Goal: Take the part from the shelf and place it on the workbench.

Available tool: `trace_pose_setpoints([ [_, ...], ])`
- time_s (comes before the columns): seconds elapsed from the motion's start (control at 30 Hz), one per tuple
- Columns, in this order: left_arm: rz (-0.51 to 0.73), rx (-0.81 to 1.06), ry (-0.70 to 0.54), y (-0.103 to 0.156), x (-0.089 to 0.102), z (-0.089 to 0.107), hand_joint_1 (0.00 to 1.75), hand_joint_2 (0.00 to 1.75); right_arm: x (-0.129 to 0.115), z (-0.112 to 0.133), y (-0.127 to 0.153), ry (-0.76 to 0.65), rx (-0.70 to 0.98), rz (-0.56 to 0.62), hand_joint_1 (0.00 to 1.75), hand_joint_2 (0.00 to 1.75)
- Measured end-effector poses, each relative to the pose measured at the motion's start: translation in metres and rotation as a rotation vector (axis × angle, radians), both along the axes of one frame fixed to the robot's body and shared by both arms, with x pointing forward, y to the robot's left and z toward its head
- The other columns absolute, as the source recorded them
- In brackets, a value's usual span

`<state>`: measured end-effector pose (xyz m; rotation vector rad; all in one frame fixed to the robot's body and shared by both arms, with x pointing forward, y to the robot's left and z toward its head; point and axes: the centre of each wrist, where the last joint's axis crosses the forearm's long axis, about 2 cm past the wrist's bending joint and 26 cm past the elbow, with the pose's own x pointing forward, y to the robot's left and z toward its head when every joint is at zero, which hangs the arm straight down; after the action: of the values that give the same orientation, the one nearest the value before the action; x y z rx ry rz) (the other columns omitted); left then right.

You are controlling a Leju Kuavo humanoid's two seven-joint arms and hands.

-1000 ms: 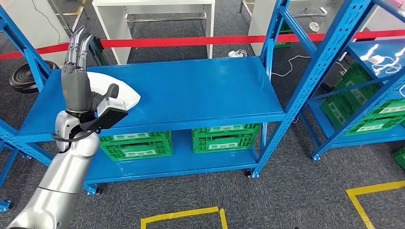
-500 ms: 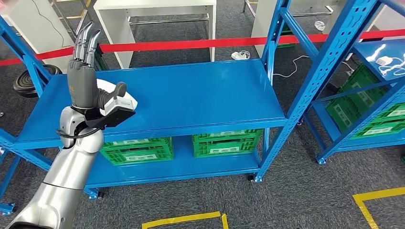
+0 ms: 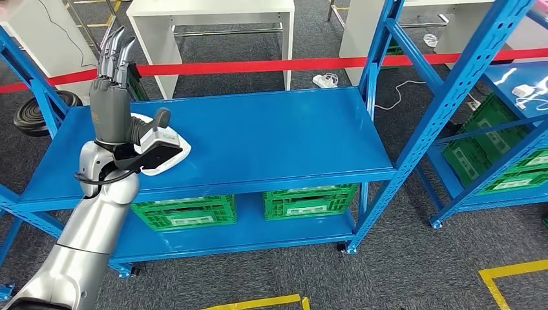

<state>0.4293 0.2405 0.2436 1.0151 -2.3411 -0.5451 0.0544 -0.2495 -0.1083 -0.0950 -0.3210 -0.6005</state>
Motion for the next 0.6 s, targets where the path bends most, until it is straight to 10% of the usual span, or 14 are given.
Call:
trace_pose_setpoints([
  [0.6, -0.033, 0.002, -0.013, -0.004, 0.012, 0.003, 0.00, 0.00, -0.001, 0.000, 0.001, -0.008, -0.007, -0.033, 0.00, 0.00],
])
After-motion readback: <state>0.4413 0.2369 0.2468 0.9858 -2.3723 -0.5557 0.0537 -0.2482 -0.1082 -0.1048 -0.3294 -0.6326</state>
